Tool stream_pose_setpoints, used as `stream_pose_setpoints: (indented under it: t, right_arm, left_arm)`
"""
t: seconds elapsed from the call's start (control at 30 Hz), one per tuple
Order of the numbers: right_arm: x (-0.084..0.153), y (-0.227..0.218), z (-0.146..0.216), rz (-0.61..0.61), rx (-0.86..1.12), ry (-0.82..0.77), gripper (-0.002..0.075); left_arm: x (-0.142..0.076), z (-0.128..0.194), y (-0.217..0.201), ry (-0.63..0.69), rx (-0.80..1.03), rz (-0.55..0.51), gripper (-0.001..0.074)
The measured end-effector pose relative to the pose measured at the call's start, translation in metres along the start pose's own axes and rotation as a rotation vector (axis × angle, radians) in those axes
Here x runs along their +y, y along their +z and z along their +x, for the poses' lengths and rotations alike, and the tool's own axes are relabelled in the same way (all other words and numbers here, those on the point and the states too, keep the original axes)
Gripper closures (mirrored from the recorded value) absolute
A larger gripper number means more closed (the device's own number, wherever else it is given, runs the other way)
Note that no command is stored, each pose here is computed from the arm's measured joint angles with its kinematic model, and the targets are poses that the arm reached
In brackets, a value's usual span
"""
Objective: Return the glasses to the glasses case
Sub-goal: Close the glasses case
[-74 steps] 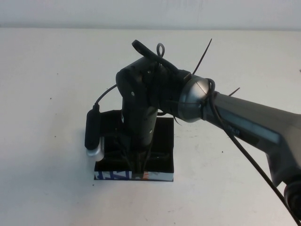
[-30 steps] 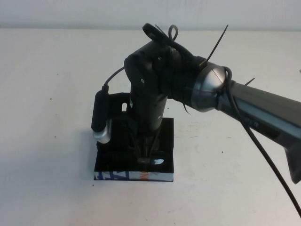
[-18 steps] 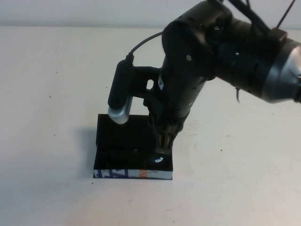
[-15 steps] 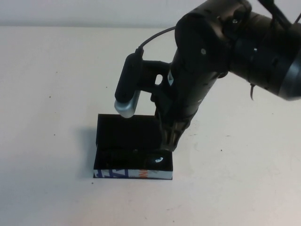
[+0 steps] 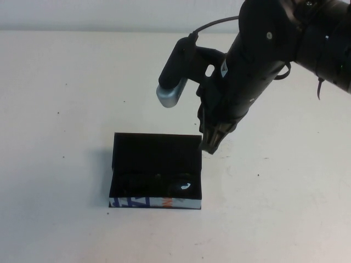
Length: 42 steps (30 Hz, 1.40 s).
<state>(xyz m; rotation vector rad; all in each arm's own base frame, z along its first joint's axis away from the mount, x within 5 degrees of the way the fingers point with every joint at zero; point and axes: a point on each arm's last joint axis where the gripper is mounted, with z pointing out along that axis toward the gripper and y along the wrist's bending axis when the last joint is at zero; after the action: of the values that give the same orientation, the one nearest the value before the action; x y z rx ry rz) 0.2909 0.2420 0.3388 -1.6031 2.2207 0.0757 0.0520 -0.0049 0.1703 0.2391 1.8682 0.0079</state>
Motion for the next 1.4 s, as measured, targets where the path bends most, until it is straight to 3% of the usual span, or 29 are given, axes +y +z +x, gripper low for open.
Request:
stream_pose_setpoints:
  t: [0.33, 0.53, 0.8, 0.9, 1.03, 1.23, 1.4]
  right_arm:
    - [0.005, 0.0, -0.003, -0.057, -0.035, 0.0, 0.0737]
    - [0.008, 0.0, -0.005, -0.084, -0.054, 0.014, 0.0737]
    - [0.008, 0.014, -0.007, -0.114, -0.035, 0.023, 0.0737]
    - [0.007, 0.019, -0.008, -0.114, -0.036, 0.025, 0.0737]
    - [0.005, 0.019, -0.01, -0.094, -0.066, 0.04, 0.0737]
    - [0.004, 0.019, -0.012, -0.084, -0.084, 0.074, 0.0737]
    - [0.0, 0.019, -0.013, -0.064, -0.102, 0.157, 0.0737]
  left_arm:
    - [0.0, -0.003, 0.0, -0.012, -0.028, 0.002, 0.0736]
    - [-0.002, -0.02, -0.002, -0.342, -0.213, 0.058, 0.0736]
    - [0.0, -0.031, -0.006, -0.499, -0.346, 0.087, 0.0736]
    - [-0.001, -0.031, -0.005, -0.606, -0.245, 0.096, 0.0736]
    - [0.0, -0.055, -0.005, -0.63, -0.028, 0.086, 0.0736]
    - [-0.008, -0.105, 0.018, -0.433, 0.316, 0.158, 0.0736]
    - [-0.031, -0.125, 0.051, -0.286, 0.561, 0.38, 0.0736]
